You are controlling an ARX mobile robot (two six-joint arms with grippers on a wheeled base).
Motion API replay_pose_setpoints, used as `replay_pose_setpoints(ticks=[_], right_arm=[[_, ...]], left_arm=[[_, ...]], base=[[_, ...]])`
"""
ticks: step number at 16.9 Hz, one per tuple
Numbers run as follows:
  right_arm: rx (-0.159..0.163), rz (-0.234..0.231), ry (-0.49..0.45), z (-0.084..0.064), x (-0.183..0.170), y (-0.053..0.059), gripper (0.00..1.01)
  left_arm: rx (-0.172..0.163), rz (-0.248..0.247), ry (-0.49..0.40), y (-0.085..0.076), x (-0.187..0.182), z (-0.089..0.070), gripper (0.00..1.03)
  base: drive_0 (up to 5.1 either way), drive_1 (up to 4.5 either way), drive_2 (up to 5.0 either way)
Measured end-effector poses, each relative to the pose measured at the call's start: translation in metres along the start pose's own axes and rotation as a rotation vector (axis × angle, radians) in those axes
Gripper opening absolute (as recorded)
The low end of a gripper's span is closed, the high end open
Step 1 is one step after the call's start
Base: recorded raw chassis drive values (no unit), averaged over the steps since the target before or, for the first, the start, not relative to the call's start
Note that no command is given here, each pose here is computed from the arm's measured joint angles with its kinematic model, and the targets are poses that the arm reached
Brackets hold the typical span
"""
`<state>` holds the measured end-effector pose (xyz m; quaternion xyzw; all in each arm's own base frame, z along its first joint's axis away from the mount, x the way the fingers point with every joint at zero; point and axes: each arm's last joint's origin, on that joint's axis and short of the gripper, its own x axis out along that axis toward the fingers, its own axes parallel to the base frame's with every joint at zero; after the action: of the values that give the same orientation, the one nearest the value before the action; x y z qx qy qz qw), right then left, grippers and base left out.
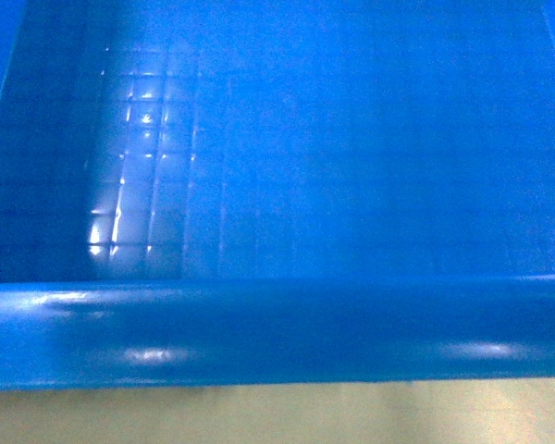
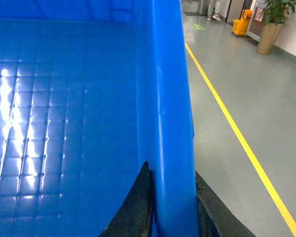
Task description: Place box next to blue box on left shelf
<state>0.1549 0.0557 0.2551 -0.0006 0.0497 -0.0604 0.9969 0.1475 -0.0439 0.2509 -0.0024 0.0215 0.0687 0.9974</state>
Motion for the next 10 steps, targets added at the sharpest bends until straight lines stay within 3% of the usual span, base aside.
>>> replay_pose_setpoints(ticks=[10], right_arm=[[-0.001,0.000,0.002,-0.0002,0.0000,0.0000,0.12]], left_arm=[[0.001,0.000,0.002,0.0000,-0.0001,-0.0002,0.08]], base=[[-4.9,2.40,2.4]])
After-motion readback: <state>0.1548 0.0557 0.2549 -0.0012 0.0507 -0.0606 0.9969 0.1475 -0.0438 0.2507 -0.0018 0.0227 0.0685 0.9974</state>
